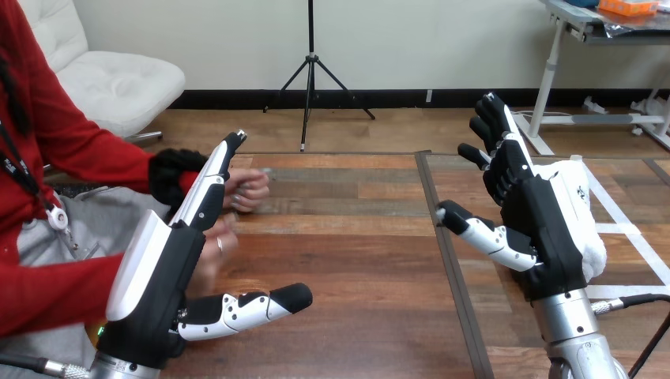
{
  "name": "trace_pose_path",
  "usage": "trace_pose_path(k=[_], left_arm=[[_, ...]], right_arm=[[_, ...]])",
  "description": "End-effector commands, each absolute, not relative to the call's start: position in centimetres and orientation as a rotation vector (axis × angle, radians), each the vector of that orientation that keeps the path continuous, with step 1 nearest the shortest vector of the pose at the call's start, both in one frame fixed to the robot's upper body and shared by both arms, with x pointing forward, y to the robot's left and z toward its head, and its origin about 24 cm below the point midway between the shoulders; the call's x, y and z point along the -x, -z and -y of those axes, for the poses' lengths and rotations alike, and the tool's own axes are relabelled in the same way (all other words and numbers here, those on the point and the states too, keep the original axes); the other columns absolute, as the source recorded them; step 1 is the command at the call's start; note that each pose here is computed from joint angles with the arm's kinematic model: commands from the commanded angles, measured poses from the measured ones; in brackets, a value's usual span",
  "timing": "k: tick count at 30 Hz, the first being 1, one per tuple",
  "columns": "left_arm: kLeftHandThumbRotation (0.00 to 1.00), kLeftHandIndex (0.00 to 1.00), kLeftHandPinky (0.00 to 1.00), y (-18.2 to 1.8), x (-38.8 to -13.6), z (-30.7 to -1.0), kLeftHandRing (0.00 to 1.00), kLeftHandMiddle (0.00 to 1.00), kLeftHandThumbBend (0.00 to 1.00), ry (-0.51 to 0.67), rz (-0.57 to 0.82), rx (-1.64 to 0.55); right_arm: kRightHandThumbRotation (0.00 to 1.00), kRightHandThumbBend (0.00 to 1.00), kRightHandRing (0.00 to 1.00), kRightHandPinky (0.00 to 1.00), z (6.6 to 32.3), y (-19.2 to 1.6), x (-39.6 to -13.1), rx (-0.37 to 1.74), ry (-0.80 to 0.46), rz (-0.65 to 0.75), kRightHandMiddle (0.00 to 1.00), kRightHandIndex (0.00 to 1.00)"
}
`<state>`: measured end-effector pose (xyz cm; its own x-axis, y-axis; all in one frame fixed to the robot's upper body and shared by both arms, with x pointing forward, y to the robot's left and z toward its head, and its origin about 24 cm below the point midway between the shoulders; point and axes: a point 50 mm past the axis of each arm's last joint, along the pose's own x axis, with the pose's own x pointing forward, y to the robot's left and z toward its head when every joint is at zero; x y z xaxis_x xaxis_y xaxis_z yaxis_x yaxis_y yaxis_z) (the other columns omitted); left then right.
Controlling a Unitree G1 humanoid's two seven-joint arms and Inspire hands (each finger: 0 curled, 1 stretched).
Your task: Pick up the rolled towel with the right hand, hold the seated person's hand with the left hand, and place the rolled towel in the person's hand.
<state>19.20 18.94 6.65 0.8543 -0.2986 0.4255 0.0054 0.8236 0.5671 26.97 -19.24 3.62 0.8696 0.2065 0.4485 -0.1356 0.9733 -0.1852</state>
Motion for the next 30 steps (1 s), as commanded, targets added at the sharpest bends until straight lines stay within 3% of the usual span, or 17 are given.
trace_pose_path(k=[1, 15, 30], left_arm=[[0.65, 1.00, 0.93, -8.20, -20.09, -18.71, 0.97, 1.00, 1.00, 0.142, 0.617, -0.574], [0.64, 1.00, 0.93, -8.12, -19.92, -18.60, 0.98, 1.00, 1.00, 0.144, 0.608, -0.577], [0.57, 1.00, 0.91, -8.10, -19.80, -18.39, 0.96, 0.99, 1.00, 0.152, 0.606, -0.567]], right_arm=[[0.60, 1.00, 1.00, 0.94, 18.92, -6.24, -28.29, 0.147, -0.170, 0.595, 1.00, 1.00], [0.63, 1.00, 1.00, 0.95, 19.24, -6.36, -28.24, 0.147, -0.121, 0.598, 1.00, 1.00], [0.62, 1.00, 1.00, 0.95, 19.90, -6.87, -28.50, 0.135, -0.025, 0.590, 1.00, 1.00]])
